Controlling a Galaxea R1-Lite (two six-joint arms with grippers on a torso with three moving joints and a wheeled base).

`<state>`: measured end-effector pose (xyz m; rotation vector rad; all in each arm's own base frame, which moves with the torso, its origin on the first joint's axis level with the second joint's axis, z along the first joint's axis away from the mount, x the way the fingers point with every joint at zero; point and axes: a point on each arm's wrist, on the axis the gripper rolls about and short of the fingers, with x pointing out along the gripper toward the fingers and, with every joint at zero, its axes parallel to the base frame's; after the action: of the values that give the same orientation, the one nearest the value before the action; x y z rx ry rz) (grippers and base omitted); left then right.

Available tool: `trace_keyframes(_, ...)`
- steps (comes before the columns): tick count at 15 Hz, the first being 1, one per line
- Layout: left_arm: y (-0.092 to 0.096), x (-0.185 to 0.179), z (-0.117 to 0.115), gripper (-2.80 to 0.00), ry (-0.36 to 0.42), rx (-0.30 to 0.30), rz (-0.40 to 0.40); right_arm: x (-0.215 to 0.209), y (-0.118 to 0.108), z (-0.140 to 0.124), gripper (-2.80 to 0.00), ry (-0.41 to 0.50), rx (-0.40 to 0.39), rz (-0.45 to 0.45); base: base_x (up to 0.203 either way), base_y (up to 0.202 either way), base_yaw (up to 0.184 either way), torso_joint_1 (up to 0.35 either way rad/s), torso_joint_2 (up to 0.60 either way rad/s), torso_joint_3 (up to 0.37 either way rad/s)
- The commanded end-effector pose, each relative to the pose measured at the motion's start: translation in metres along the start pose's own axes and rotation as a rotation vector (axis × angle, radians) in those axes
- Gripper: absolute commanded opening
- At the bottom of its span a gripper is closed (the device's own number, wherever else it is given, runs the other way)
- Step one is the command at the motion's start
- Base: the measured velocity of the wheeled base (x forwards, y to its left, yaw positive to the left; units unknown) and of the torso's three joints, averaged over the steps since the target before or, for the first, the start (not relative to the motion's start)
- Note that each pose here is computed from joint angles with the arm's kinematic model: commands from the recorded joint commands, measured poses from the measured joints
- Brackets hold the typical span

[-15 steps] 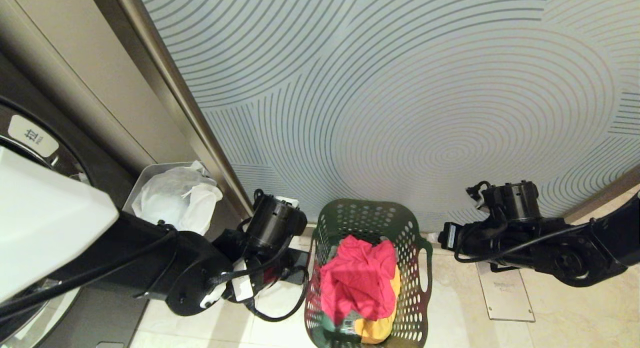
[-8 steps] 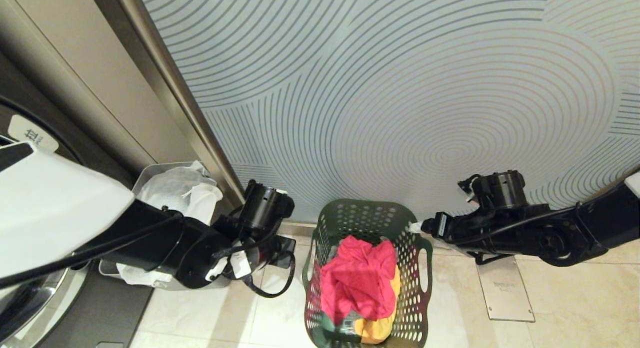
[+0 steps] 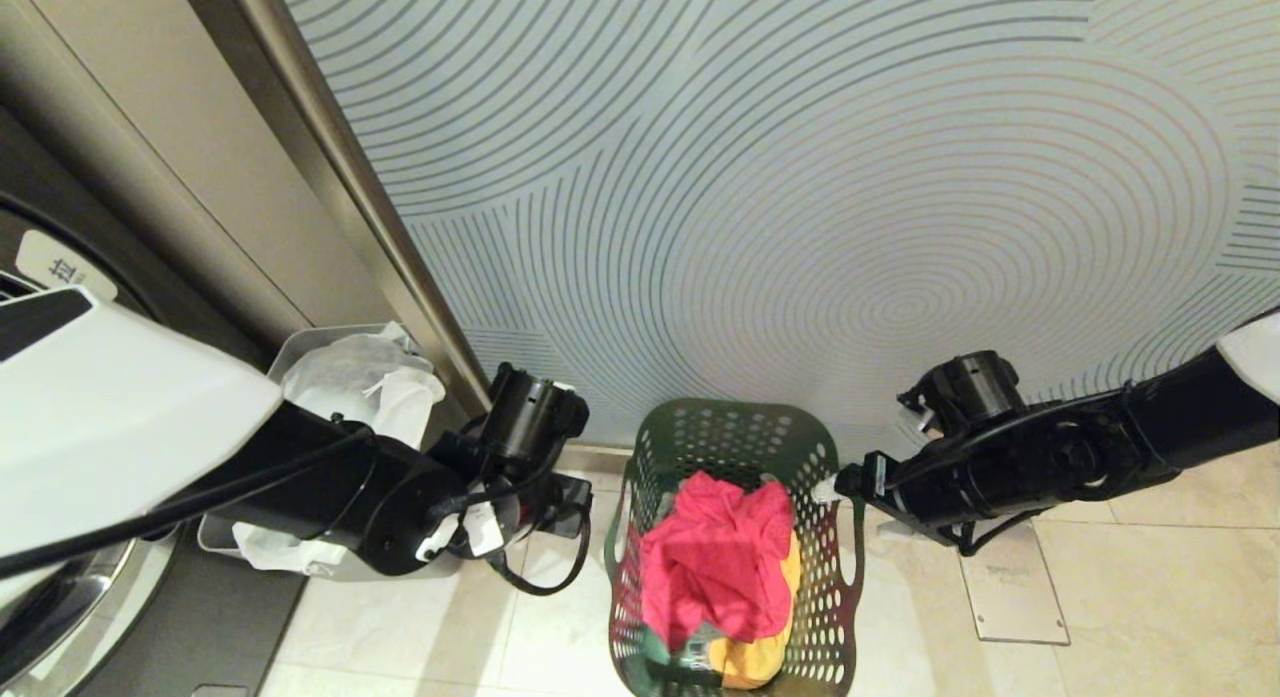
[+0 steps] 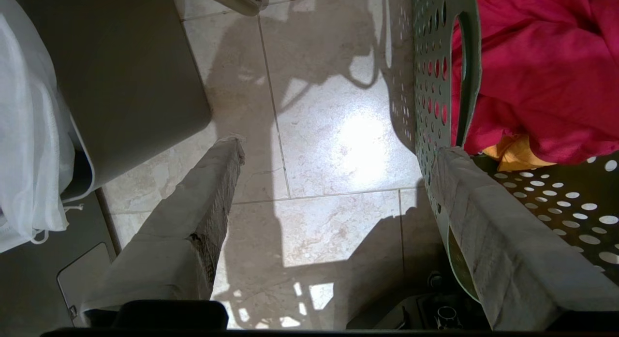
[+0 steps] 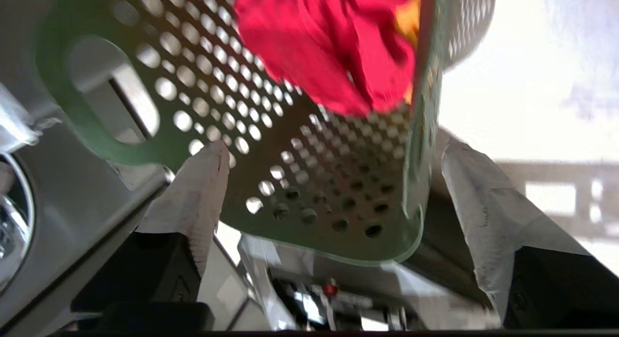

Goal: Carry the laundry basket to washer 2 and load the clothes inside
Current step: Pick up the clothes basket and put it beside the washing machine

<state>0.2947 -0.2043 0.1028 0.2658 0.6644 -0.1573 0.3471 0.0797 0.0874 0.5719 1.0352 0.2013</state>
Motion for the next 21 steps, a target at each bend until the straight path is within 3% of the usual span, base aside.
trace_keyframes(1,0.0,0.0,0.0,0.0,-0.002,-0.002,0.002,0.003,-0.002,-0.001,0.0,0.038,0.017,-0.021,0.0,0.0,0.0,0.0,0.0,0.0)
trace_keyframes(4,-0.002,0.005,-0.003,0.0,0.009,0.002,-0.001,0.002,-0.007,0.003,0.0,0.08,0.015,-0.017,0.0,0.0,0.0,0.0,0.0,0.0)
trace_keyframes(8,-0.005,0.004,0.0,0.0,-0.004,0.001,0.002,0.017,-0.025,0.0,0.0,0.149,-0.104,-0.033,0.0,0.0,0.0,0.0,0.0,0.0)
trace_keyframes(12,-0.008,0.012,0.0,0.0,0.002,-0.015,0.011,0.031,-0.026,0.008,0.0,0.144,-0.118,-0.028,0.0,0.0,0.0,0.0,0.0,0.0)
trace_keyframes(14,-0.009,0.012,0.001,0.0,0.009,-0.018,-0.023,0.032,-0.021,0.018,0.0,0.115,-0.129,-0.015,0.0,0.0,0.0,0.0,0.0,0.0)
trace_keyframes(19,-0.019,0.003,0.003,0.0,0.123,-0.057,-0.139,0.036,-0.017,0.027,0.0,0.09,-0.133,-0.003,0.0,0.0,0.0,0.0,0.0,0.0)
trace_keyframes(21,-0.032,0.005,-0.003,0.0,0.176,-0.053,-0.154,0.039,-0.017,0.028,0.0,0.094,-0.132,0.002,0.0,0.0,0.0,0.0,0.0,0.0)
